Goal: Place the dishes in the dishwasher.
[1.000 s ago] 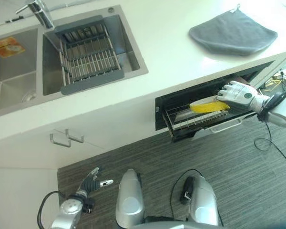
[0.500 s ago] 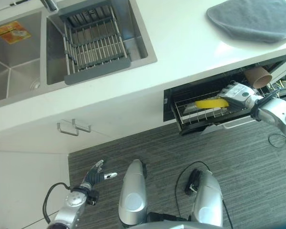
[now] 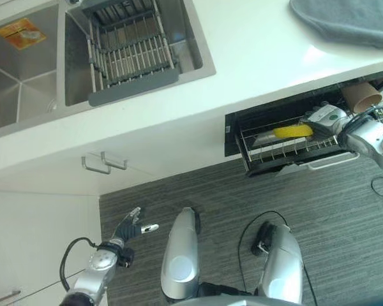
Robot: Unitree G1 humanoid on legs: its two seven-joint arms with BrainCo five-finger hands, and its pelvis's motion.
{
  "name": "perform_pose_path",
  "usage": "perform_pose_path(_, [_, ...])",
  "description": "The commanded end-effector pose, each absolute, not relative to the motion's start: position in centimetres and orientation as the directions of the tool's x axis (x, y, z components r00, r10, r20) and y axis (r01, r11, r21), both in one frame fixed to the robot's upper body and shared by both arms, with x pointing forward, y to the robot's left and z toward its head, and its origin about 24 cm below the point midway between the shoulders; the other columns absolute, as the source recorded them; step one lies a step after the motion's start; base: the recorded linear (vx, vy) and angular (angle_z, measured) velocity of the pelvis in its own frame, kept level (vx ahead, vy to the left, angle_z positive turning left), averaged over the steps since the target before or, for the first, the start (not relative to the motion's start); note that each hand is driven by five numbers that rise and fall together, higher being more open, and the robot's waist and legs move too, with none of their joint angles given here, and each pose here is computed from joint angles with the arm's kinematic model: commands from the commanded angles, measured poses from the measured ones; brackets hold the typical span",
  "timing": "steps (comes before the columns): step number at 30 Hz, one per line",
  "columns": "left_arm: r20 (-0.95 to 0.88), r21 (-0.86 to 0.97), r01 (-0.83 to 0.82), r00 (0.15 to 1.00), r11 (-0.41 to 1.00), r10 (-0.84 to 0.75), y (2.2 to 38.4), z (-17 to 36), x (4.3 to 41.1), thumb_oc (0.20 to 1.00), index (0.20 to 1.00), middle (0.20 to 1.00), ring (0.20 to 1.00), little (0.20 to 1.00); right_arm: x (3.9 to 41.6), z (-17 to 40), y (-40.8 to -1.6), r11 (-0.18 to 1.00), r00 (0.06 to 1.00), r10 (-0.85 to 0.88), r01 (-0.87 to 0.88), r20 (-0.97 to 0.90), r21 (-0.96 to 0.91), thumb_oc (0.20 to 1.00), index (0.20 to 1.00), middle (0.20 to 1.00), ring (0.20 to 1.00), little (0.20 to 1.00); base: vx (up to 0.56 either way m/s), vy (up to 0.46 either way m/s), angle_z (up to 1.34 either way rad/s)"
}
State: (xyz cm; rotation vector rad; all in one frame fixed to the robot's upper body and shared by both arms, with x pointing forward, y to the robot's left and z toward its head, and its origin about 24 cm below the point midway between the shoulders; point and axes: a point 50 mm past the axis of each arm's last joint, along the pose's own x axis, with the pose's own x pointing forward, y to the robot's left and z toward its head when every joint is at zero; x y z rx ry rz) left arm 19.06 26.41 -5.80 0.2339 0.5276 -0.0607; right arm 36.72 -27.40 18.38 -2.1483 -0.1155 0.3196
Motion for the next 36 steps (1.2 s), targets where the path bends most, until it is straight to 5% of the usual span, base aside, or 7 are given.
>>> perform_pose_path(1, [-0.484,0.243,0.139,0.875,0.960,-0.004,27.4,-4.7,18.7,1.000,1.000,1.000,1.000,1.000,37.9,23.7,-27.0,-0.560,0.981,0.188,0.149,0.050,-0.815,0.200,0.200,0.200,0.200,0.200,-0.05,-0.016,0.07])
perform_pose_path(36, [-0.318,0.209,0.189,0.941,0.960,-0.117,25.7,-0.7,21.2,1.000,1.000,1.000,1.000,1.000,40.0,25.8,-27.8,-0.531,0.994,-0.050,0.055,0.096,-0.845,0.200,0.200,0.200,0.200,0.200,-0.01,-0.002,0.01])
